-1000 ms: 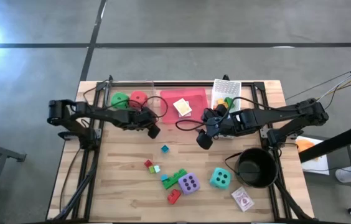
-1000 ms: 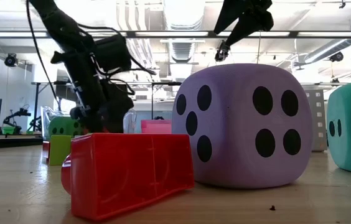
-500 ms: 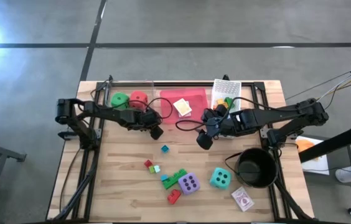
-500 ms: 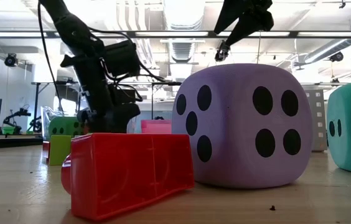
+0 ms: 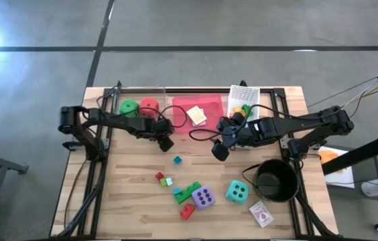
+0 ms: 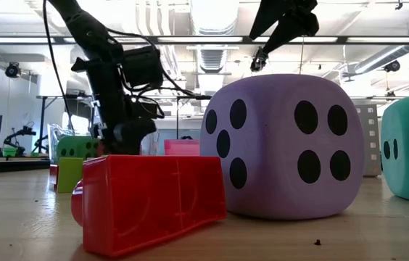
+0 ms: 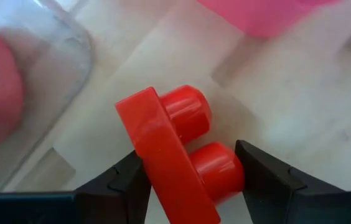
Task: Pick & Place Toys
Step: Put the top large red game piece into the white bin
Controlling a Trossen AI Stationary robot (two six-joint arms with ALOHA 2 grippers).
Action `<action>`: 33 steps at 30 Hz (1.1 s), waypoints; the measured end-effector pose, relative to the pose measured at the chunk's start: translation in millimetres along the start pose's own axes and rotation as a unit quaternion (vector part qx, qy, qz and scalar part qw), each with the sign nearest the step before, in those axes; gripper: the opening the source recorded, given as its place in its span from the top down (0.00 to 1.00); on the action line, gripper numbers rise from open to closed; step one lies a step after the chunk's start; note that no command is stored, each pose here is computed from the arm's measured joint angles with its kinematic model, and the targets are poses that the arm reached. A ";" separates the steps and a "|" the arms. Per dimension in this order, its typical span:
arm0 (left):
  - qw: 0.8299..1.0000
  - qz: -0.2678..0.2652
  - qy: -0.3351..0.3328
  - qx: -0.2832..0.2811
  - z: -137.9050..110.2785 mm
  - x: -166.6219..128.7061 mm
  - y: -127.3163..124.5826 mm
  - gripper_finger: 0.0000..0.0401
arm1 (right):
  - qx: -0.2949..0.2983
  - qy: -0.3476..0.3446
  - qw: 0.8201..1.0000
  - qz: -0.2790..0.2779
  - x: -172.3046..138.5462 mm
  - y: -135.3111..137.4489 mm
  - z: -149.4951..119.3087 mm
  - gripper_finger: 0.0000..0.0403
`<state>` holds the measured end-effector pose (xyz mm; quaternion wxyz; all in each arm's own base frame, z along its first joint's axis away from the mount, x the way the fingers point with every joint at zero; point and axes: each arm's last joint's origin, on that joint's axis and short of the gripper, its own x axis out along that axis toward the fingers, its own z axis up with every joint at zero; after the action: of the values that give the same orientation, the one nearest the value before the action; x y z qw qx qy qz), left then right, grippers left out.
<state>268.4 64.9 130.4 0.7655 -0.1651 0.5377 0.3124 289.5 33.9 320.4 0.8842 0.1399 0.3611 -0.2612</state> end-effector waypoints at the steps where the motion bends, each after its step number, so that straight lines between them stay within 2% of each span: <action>1: 1.000 -0.008 0.002 0.004 0.4 -2.4 -0.4 0.51 | -0.001 0.000 1.000 0.000 0.0 0.0 0.0 0.28; 7: 0.996 -0.083 -0.017 0.031 -0.7 -27.4 -6.2 0.51 | -0.025 -0.004 1.000 0.003 0.0 0.6 0.8 0.28; 10: 0.991 -0.112 -0.048 0.050 -3.2 -47.2 -12.1 0.51 | -0.044 -0.014 0.999 0.009 0.0 2.0 2.7 0.28; 14: 0.980 -0.153 -0.097 0.081 -9.3 -78.6 -20.8 0.51 | -0.109 -0.044 0.993 0.033 -2.8 10.2 6.0 0.28; 18: 0.957 -0.219 -0.152 0.114 -19.9 -113.4 -32.6 0.51 | -0.198 -0.082 0.975 0.062 -9.3 24.7 5.8 0.28; 20: 0.939 -0.255 -0.187 0.135 -25.7 -130.7 -39.6 0.51 | -0.247 -0.105 0.960 0.076 -12.9 33.7 4.7 0.28; 23: 0.903 -0.314 -0.234 0.175 -34.2 -153.4 -50.9 0.51 | -0.320 -0.157 0.929 0.096 -15.3 52.1 3.4 0.28; 27: 0.856 -0.379 -0.282 0.210 -42.4 -174.9 -63.2 0.51 | -0.430 -0.217 0.871 0.101 -6.8 82.5 -2.2 0.28; 30: 0.832 -0.410 -0.299 0.226 -44.6 -183.0 -66.9 0.51 | -0.507 -0.240 0.823 0.094 5.5 106.4 -10.7 0.28; 33: 0.821 -0.430 -0.293 0.237 -46.3 -185.4 -67.2 0.51 | -0.542 -0.260 0.795 0.086 14.6 127.4 -14.8 0.28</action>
<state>237.2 -68.5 279.6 0.9591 -0.0932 0.2202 -0.1518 361.7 140.1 307.2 0.8946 -0.4048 0.1870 0.0274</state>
